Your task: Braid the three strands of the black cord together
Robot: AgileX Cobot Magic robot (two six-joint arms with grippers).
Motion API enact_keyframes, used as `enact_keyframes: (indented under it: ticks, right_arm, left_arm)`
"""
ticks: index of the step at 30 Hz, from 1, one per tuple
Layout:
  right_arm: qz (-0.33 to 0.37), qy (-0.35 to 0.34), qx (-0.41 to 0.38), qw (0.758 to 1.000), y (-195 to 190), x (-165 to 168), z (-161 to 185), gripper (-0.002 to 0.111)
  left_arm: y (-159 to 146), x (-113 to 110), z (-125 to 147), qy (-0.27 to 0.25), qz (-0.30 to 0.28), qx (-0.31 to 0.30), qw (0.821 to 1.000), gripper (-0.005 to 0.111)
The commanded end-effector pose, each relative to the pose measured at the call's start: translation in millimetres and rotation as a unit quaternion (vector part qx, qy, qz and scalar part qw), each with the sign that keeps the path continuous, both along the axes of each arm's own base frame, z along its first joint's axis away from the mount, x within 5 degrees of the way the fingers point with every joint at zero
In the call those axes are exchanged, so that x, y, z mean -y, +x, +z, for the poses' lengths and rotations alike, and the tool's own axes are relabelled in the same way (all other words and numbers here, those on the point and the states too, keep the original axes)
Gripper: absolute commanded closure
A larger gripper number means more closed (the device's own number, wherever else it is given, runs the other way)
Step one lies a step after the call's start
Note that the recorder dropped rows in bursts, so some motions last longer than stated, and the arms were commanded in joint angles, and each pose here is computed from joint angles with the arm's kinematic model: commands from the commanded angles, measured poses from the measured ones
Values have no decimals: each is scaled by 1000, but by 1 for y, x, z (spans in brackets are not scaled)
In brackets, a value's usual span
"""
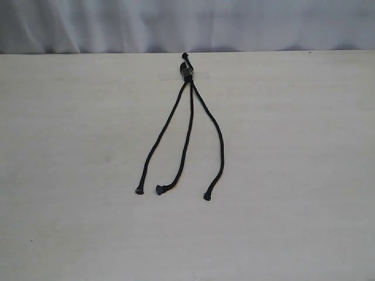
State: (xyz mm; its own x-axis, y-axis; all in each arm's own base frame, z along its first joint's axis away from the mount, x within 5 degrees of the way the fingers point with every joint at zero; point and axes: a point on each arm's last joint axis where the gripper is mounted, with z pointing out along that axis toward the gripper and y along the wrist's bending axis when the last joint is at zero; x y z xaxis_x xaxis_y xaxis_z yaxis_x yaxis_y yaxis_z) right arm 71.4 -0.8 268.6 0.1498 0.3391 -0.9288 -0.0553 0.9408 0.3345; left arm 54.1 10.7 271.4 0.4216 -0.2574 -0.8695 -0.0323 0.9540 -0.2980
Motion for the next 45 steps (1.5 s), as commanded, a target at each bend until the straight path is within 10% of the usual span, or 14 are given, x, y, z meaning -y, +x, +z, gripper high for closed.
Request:
enact_keyframes:
  ticks: [1, 11, 22, 33, 45]
  right_arm:
    - [26, -35, -144, 989, 40, -7, 3, 104]
    - [88, -100, -389, 912, 139, -19, -21, 104]
    - [151, -103, -470, 863, 228, -32, -53, 104]
    - [209, -125, -487, 839, 282, -42, -57, 104]
    - [201, -127, -480, 844, 284, -41, -57, 104]
  left_arm:
    - [29, 1, 5, 1, -17, -136, 991, 107]
    - [113, 20, -13, 54, -102, -364, 924, 107]
    - [216, 124, -61, 163, -254, -490, 818, 106]
    - [286, 209, -120, 228, -265, -633, 691, 67]
    - [307, 238, -170, 230, -268, -662, 661, 61]
